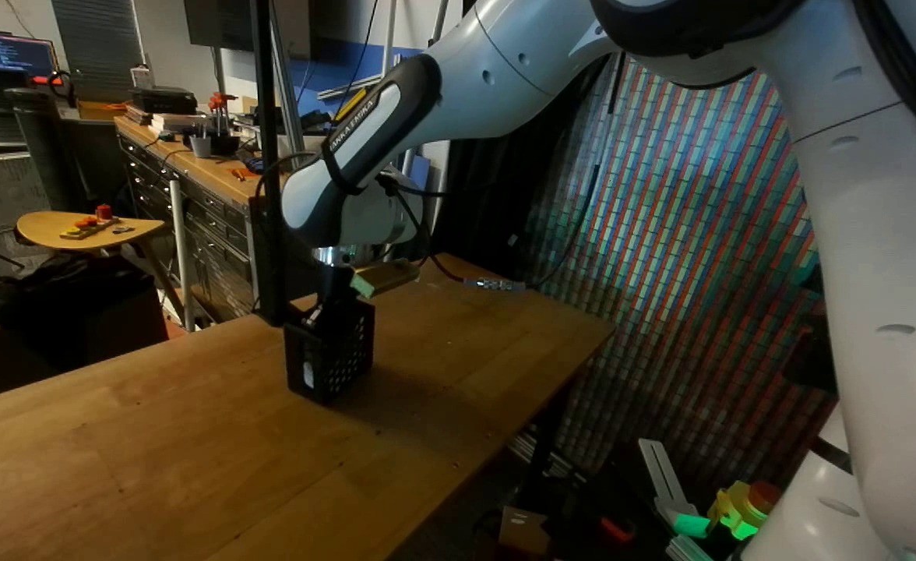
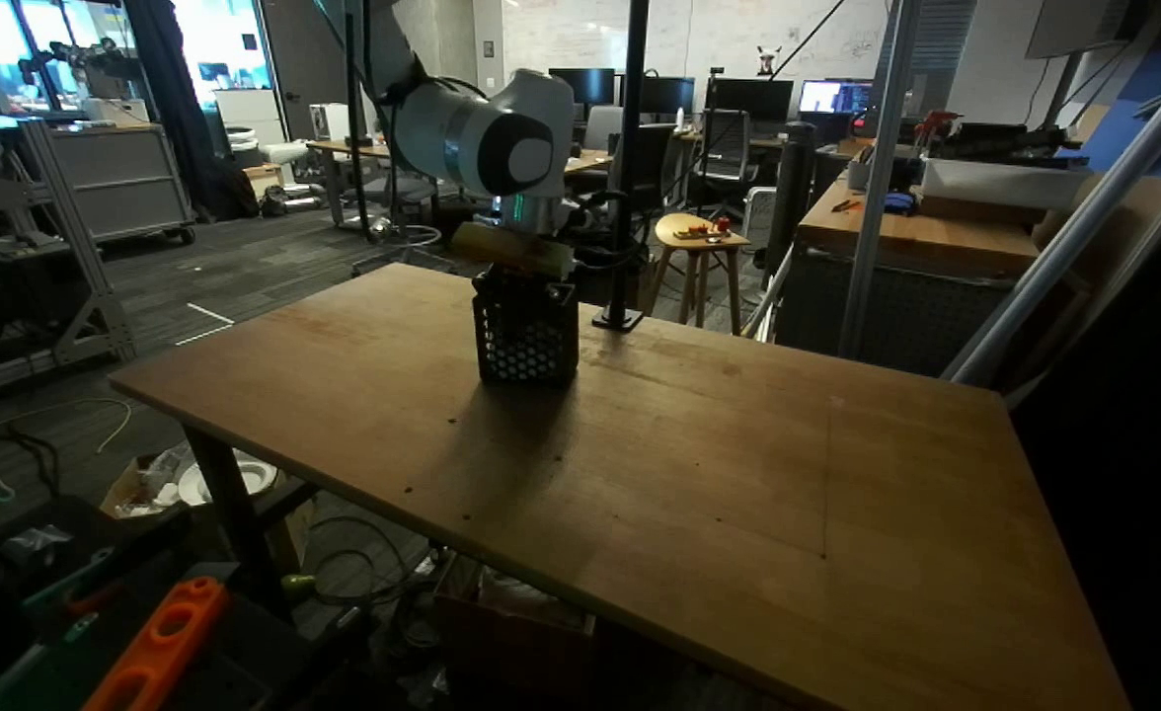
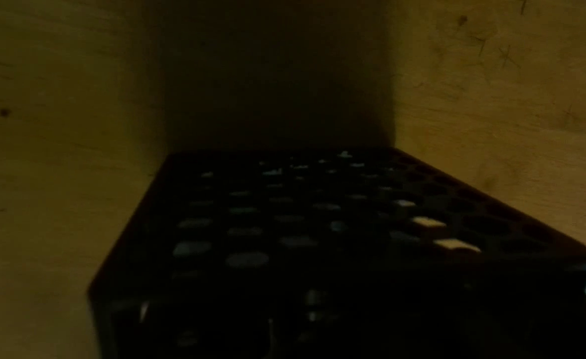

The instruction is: Put the towel in the box

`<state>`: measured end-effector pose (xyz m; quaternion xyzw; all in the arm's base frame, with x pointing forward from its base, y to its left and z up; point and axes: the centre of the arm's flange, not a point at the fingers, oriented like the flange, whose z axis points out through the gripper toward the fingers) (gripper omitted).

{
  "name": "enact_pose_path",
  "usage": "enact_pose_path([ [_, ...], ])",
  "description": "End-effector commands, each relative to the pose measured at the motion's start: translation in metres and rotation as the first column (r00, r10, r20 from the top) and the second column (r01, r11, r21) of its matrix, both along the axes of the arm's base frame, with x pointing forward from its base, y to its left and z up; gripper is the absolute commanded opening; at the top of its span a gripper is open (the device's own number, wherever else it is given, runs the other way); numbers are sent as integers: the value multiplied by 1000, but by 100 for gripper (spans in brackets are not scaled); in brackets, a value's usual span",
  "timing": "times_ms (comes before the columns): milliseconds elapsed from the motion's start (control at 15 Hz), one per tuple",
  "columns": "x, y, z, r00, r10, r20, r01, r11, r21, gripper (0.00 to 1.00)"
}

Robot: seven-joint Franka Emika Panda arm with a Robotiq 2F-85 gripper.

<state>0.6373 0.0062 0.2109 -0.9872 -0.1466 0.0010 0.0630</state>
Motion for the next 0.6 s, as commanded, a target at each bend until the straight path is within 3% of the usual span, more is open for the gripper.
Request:
enact_pose_path([
  [0,-9,-15,47,997,-4,73,10,997,-77,0],
  [533,-34,-36,127,978,-67,199,108,973,-205,0],
])
